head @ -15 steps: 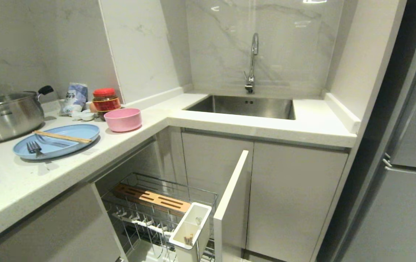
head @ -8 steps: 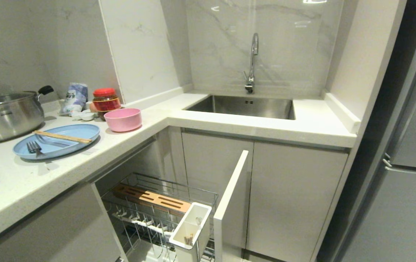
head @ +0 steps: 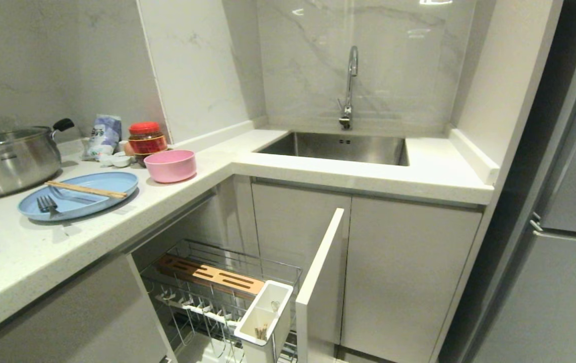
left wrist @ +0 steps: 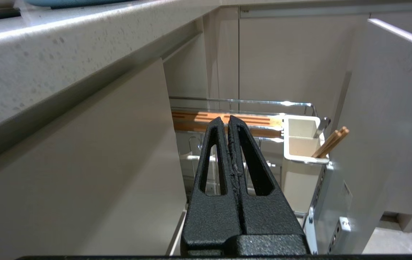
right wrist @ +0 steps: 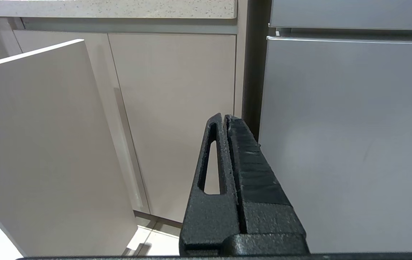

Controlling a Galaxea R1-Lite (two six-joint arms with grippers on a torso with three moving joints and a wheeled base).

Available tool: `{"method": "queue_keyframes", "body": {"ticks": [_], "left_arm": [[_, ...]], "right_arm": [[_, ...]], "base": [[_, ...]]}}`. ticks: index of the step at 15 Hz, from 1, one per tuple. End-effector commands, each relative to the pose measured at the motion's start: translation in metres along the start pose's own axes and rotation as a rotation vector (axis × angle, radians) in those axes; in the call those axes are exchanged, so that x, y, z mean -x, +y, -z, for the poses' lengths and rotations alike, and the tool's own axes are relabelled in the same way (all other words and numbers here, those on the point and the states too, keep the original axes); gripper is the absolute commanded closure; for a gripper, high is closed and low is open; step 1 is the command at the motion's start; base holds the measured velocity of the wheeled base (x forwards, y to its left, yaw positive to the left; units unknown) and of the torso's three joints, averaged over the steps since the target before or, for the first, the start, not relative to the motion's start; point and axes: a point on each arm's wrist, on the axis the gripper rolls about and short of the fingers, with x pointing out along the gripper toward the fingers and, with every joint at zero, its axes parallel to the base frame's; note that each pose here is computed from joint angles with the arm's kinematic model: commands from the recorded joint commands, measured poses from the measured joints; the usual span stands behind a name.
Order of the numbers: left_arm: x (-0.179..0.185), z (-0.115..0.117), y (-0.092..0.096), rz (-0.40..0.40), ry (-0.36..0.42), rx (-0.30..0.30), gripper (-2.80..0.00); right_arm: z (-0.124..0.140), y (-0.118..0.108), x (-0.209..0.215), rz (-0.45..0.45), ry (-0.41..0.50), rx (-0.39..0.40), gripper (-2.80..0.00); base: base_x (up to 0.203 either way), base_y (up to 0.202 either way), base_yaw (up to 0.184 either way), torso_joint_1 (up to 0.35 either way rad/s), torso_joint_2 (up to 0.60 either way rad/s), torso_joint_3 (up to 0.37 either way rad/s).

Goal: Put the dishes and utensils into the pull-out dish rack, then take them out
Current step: Pick up the chopsticks and place it in the cupboard

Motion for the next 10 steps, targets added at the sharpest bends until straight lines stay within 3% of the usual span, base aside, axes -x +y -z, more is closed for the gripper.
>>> {"method": "queue_keyframes", "body": {"ticks": [1,10], "left_arm": [[-0.0014,0.005,-0.0004,0.001,0.018,0.002,0.0],[-0.0014,0.0049,-0.0001,-0.012,0.018,0.058,0.0]], "right_arm": [[0.0073,-0.0002,-0.0014,0.0,0.025,0.0,0.0],[0.0073,-0.0002,-0.0014,0.0,0.025,0.0,0.0]], "base": [[0.0,0.0,0.0,0.0,0.0,0.0],[0.0,0.0,0.0,0.0,0.0,0.0]]}}
